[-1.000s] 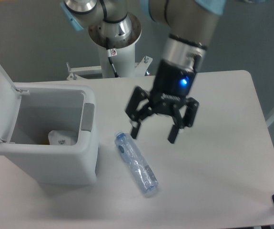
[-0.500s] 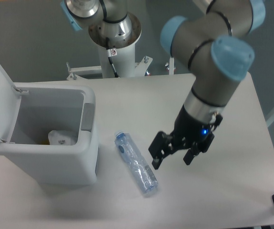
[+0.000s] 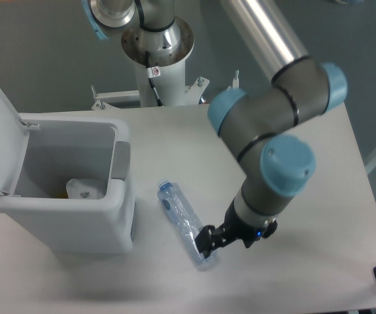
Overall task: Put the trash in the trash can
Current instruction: 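Lower the gripper and close it around the bottle's body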
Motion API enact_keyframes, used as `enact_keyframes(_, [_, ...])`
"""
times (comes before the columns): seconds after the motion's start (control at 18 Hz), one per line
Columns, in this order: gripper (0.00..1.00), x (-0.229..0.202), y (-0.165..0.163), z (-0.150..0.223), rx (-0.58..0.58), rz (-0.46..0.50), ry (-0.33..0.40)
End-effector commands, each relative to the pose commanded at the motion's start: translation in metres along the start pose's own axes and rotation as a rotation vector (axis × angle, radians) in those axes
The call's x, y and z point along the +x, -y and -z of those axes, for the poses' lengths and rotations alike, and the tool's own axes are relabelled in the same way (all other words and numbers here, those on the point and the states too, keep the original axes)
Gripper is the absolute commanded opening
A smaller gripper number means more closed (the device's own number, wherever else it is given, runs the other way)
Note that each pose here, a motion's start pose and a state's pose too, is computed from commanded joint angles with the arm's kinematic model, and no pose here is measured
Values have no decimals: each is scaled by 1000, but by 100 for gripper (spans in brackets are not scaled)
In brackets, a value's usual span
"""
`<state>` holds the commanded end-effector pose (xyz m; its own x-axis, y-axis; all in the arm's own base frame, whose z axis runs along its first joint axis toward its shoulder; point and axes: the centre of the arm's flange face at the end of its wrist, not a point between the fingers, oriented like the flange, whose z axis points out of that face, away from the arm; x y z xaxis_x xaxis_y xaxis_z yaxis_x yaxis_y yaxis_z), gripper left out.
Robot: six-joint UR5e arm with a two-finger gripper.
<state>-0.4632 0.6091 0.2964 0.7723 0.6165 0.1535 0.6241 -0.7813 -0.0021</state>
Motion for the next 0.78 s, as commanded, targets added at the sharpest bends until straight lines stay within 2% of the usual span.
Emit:
enact_keyframes(0.11, [100,7,0,-13,-24,-15,38])
enact_keyframes(0.39, [100,18,-3,-32,-54,-24,64])
enact_keyframes(0.78, [100,32,-12,-65,-105,-46,155])
